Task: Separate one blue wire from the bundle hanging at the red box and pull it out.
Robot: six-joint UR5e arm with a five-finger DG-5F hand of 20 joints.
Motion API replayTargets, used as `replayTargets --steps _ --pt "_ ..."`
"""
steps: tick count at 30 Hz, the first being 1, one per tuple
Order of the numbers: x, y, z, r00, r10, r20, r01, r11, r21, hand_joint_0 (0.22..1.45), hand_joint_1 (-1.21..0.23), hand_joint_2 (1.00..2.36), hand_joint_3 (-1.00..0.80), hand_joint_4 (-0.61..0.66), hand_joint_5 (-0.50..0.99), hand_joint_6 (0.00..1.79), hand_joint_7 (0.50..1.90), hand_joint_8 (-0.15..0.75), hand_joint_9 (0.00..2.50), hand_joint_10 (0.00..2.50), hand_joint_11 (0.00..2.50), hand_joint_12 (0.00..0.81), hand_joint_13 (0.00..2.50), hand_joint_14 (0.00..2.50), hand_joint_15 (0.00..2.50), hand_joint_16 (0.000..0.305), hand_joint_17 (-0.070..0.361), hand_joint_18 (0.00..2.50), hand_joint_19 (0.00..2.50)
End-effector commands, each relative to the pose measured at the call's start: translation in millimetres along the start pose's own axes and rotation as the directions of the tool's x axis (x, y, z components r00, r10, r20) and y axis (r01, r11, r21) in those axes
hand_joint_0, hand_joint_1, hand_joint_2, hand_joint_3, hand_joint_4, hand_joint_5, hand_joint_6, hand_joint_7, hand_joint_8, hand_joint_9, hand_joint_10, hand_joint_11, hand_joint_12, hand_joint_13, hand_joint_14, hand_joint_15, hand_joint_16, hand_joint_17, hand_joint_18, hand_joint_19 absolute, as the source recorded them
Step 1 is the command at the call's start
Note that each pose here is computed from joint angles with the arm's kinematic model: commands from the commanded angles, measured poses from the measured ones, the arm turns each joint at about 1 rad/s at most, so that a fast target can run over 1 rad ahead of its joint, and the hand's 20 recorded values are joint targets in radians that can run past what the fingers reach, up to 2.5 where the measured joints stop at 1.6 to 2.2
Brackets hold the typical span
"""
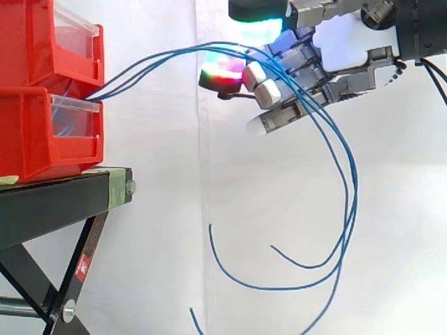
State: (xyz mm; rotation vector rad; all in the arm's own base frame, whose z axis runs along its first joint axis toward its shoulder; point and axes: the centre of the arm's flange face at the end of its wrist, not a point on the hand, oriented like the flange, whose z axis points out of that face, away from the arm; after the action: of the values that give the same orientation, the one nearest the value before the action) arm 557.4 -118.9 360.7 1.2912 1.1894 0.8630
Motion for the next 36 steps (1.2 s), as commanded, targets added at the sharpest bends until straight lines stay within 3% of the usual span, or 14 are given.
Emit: replayTargets --steps 1,25,36 --pt "-0.1 0.1 0.0 1.0 0.0 0.001 0.0 1.0 0.001 0.51 -0.86 1.01 -0.37 0.27 -0.24 0.87 0.91 0.379 0.81 0.02 1.06 0.49 1.06 0.02 1.01 0.066 0.15 0.59 0.34" --pt "-0.1 -0.8 -0.4 1.0 0.003 0.001 -0.003 1.0 0.004 0.64 -0.92 1.02 -0.21 0.25 -0.24 0.89 0.9 0.359 0.82 0.02 1.08 0.464 1.08 0.03 1.0 0.06 0.136 0.63 0.32" --pt "-0.2 -1.4 -1.0 1.0 0.006 0.0 -0.006 0.9999 0.009 0.65 -0.8 1.02 -0.12 0.25 -0.23 0.9 0.87 0.368 0.91 0.02 1.08 0.472 1.13 0.03 1.01 0.059 0.132 0.65 0.35"
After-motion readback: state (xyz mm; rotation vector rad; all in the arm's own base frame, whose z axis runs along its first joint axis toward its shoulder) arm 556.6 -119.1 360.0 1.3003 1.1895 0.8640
